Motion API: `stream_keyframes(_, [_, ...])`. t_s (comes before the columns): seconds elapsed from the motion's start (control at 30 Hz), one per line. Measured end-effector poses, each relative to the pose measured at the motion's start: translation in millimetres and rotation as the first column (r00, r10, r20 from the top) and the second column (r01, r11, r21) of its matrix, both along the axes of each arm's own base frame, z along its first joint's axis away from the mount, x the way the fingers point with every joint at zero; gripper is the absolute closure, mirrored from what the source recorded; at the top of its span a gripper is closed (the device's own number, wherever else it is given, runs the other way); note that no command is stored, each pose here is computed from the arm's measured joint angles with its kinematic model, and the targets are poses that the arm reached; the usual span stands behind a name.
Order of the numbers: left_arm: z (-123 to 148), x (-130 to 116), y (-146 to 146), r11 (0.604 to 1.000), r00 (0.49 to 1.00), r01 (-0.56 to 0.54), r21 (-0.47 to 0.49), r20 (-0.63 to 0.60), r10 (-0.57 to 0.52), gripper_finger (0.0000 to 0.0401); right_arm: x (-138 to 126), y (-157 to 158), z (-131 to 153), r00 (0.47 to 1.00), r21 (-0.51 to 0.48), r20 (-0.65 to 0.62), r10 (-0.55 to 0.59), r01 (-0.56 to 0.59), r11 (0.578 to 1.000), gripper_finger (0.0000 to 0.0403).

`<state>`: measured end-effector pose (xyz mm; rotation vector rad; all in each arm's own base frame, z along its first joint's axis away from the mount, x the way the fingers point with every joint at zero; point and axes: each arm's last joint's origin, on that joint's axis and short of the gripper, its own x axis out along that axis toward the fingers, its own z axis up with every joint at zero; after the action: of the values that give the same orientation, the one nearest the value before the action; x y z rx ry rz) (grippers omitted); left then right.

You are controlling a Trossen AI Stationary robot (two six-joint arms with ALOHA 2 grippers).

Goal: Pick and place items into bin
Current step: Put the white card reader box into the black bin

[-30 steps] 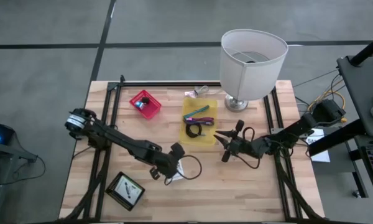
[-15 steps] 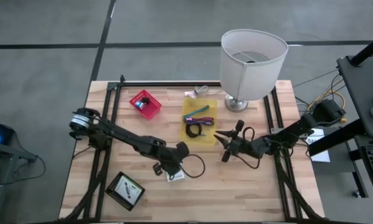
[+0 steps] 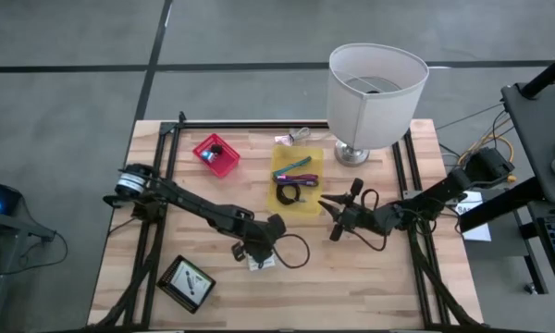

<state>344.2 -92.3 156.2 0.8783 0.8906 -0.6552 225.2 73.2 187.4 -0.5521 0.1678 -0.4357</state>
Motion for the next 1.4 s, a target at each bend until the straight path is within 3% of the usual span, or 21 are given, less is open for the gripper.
stream_keyframes(0.13, [-8, 6, 1, 1.000, 1.000, 0.008, -0.027, -0.028, -0.009, 0.0246, 0, 0, 0, 1.000, -0.001, -0.001, 0.000, 0.000, 1.000, 0.0335])
stream_keyframes(0.3, [-11, 12, 6, 0.991, 0.998, 0.036, -0.126, -0.056, -0.043, 0.0247, 0, 0, 0, 1.000, -0.001, -0.001, 0.000, 0.000, 1.000, 0.0335])
stream_keyframes(0.5, [-11, 11, 17, 0.975, 0.990, 0.039, -0.220, -0.123, -0.068, 0.0274, 0, 0, 0, 1.000, -0.001, -0.002, 0.000, 0.000, 1.000, 0.0335])
stream_keyframes(0.77, [-15, 11, 23, 0.975, 0.986, 0.029, -0.219, -0.153, -0.064, 0.0313, 0, 0, 0, 1.000, -0.006, -0.005, 0.000, 0.000, 1.000, 0.0335])
stream_keyframes(1.1, [-43, 16, 22, 0.977, 0.964, 0.132, -0.169, -0.207, -0.166, 0.0344, 0, 0, 0, 1.000, -0.009, -0.007, 0.000, 0.000, 1.000, 0.0335])
stream_keyframes(1.4, [-31, 28, 21, 0.974, 0.969, 0.193, -0.119, -0.134, -0.208, 0.0386, 1, 0, 1, 1.000, -0.007, -0.003, 0.001, -0.001, 1.000, 0.0335])
